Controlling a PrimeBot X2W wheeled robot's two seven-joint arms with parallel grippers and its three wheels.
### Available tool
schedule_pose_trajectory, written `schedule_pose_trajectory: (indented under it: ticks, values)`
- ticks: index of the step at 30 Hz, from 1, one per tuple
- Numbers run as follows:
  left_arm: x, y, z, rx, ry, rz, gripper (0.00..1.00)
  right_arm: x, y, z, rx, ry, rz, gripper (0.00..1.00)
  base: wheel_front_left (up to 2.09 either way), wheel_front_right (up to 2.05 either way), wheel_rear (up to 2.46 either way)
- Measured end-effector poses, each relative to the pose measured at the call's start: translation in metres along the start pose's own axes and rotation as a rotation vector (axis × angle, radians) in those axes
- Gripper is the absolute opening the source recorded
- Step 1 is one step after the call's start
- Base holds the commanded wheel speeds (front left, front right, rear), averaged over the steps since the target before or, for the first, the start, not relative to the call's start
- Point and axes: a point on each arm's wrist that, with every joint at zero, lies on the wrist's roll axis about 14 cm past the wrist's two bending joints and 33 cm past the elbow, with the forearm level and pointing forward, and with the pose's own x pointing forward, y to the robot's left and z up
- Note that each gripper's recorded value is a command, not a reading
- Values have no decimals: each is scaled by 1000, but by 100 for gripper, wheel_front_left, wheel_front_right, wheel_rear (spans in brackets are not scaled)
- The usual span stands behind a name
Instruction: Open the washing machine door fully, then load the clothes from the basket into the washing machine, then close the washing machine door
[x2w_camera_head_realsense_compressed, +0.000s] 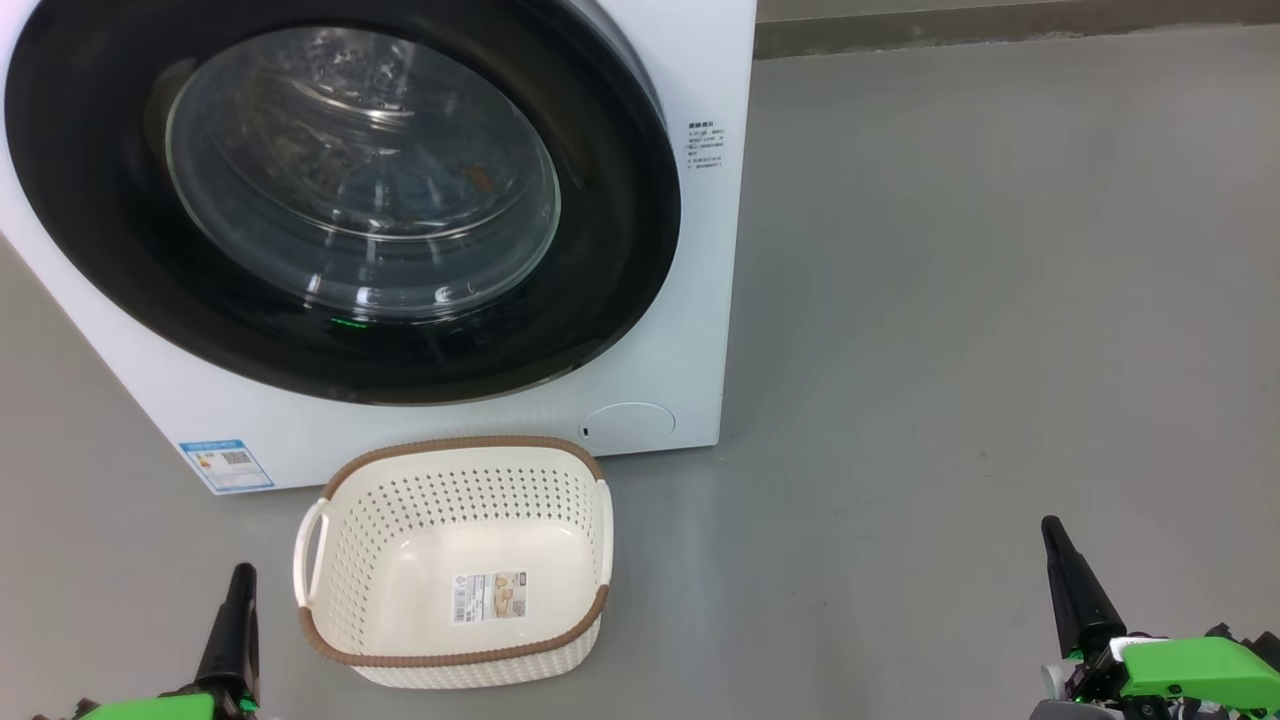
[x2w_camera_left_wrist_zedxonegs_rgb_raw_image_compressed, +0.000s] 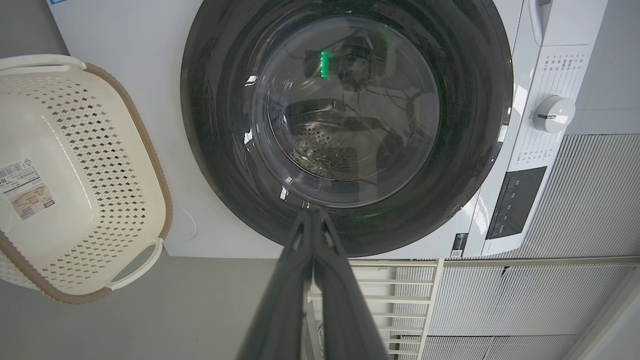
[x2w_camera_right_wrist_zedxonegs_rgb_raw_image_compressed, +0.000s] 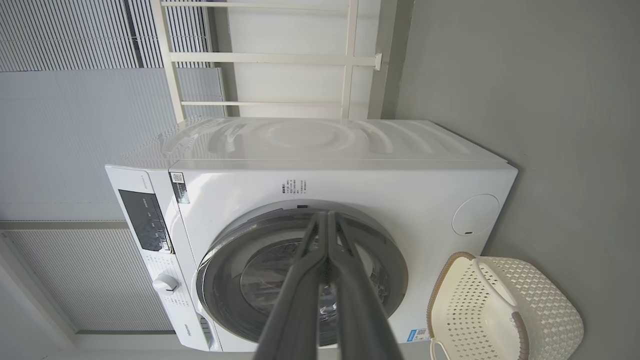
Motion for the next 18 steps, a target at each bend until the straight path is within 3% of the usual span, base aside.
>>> schedule_pose_trajectory:
  ticks: [18]
  values:
    - [0,0,-1,-5,5,0,0,0,0,0,2,2,0,0,0,0,0]
